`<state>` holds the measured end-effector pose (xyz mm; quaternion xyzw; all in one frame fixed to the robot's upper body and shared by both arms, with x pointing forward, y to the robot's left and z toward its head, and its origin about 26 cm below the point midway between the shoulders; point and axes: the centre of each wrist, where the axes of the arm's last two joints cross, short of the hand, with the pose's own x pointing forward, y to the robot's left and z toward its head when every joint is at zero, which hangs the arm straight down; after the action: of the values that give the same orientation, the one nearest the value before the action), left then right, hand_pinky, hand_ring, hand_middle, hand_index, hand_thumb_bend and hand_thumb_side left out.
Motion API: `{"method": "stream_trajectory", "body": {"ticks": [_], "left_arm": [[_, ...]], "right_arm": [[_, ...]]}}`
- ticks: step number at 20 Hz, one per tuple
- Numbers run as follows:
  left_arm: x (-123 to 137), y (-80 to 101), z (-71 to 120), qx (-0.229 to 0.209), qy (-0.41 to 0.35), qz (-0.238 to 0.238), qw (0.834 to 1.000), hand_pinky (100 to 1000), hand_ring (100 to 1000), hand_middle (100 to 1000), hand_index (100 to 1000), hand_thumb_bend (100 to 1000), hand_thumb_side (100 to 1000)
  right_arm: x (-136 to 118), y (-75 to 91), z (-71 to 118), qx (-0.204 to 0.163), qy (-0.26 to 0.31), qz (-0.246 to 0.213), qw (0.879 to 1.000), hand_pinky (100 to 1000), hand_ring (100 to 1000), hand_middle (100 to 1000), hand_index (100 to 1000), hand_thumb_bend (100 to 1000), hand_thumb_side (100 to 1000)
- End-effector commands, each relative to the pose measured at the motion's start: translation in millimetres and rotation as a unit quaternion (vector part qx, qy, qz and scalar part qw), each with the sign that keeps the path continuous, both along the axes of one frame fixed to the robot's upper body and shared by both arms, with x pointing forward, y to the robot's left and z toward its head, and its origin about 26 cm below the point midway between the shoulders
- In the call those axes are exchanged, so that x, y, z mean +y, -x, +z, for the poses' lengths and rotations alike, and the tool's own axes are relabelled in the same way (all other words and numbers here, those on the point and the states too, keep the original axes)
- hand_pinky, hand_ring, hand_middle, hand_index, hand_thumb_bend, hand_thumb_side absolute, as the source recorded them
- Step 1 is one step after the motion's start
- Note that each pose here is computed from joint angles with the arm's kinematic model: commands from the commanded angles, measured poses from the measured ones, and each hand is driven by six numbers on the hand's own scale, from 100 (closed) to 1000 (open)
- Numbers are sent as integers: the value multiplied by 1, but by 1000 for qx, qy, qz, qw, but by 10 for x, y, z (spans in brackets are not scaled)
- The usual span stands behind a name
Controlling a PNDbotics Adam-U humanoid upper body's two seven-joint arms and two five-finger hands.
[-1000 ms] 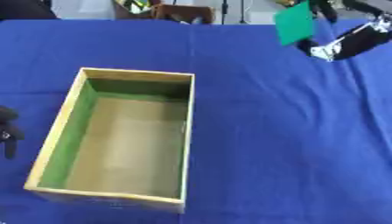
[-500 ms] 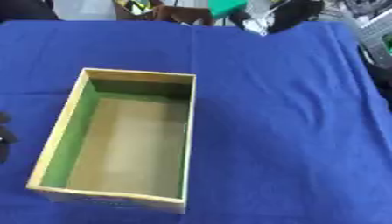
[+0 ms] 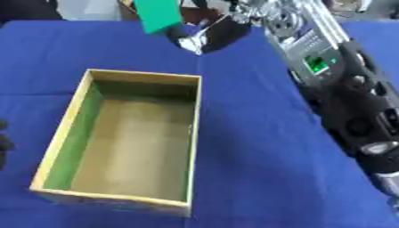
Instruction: Pick up objects on the table and place them in the box.
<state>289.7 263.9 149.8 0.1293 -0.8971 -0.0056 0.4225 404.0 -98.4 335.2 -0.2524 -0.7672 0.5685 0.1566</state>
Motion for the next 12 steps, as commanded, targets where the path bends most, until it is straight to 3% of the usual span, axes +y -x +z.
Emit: {"method": "stream_trajectory", "body": {"ticks": [1,5,12], "left_arm": [[-26,14,68,-13,-4,-10,1000,100,338,475,493,100,914],[-36,9,76,-14,-3,-13,1000,100,338,475,493,100,915],[-42,4,85,-15,-3,-15,1000,100,338,475,492,100,916]], "right_arm": [[164,-35,-103,6,10,6,1000,724,652,219,151,100,206],[260,-95,-304,18,36,9,999,726,653,220,153,100,206],[340,-154,-542,10,115,16,993,725,674,243,166,100,208]]}}
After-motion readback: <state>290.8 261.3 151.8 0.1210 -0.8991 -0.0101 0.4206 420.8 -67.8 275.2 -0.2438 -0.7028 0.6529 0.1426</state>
